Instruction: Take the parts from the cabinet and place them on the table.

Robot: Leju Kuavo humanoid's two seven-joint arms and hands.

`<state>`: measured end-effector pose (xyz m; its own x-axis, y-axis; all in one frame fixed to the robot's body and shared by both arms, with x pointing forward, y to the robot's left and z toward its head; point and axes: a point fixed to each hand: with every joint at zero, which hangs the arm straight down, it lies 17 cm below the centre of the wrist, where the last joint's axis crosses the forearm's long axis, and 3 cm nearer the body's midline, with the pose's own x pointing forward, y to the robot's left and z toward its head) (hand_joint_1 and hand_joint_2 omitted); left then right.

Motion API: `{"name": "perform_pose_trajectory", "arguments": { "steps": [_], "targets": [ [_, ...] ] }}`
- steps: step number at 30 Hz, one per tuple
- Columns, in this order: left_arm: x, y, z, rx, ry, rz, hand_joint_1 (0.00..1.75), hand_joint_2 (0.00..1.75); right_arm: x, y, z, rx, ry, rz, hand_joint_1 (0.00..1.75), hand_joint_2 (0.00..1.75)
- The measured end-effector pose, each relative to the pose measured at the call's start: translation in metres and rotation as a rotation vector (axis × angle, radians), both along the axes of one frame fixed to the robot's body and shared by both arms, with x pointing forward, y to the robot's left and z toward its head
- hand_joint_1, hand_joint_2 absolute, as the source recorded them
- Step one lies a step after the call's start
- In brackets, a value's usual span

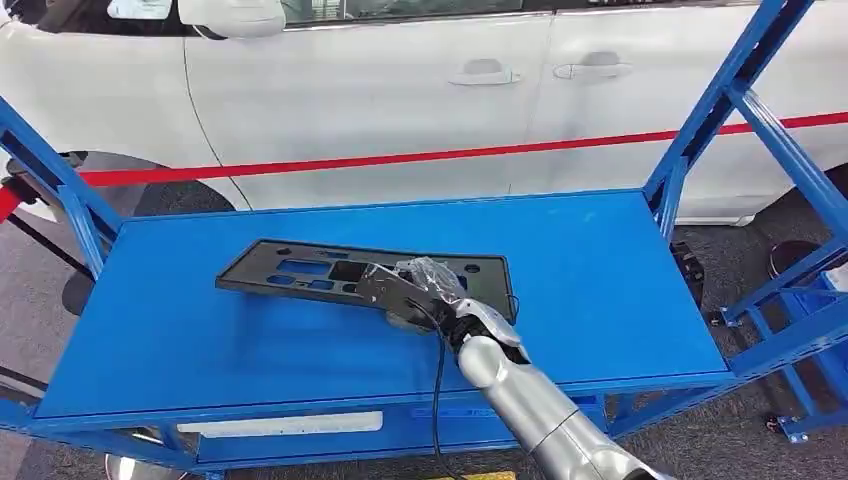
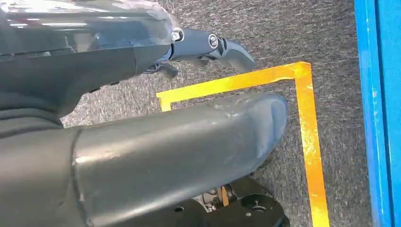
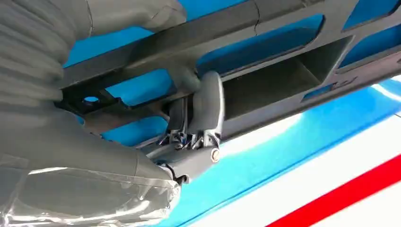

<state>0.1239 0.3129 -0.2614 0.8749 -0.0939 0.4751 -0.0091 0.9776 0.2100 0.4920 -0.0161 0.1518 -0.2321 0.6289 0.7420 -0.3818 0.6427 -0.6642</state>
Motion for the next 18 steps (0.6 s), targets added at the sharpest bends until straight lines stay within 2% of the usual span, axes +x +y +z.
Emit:
{"name": "perform_pose_trajectory", "arguments": {
  "steps": [1,2,3,4,5,10,14,18],
  "targets": [
    [0.000,0.000,0.000,-0.001,-0.002,0.005,0.00,0.00,0.000,0.000,0.003,0.012,-0.006,0.002,0.54,1.75],
    [-0.001,0.001,0.000,-0.001,-0.004,0.010,0.00,0.00,-0.001,0.000,0.006,0.026,-0.010,0.002,0.51,1.75],
    [-0.001,0.001,0.000,-0.001,-0.006,0.012,0.00,0.00,-0.002,0.000,0.010,0.042,-0.014,0.004,0.70,1.75],
    [-0.002,0.001,0.000,-0.001,-0.005,0.016,0.00,0.00,-0.004,0.000,0.013,0.054,-0.016,0.006,1.61,1.75],
    [-0.003,0.002,0.000,0.000,-0.005,0.020,0.00,0.00,-0.007,0.001,0.015,0.069,-0.018,0.009,1.75,1.75],
    [-0.006,0.003,0.000,0.001,-0.014,0.035,0.00,0.00,-0.016,0.002,0.053,0.223,-0.062,0.053,1.75,1.75],
    [-0.009,0.006,0.000,0.012,-0.014,0.043,0.00,0.00,-0.014,-0.016,0.101,0.377,-0.128,0.053,1.75,1.75],
    [-0.015,0.007,-0.001,0.018,-0.008,0.040,0.00,0.00,-0.012,-0.033,0.122,0.423,-0.182,0.039,1.75,1.75]
  ]
}}
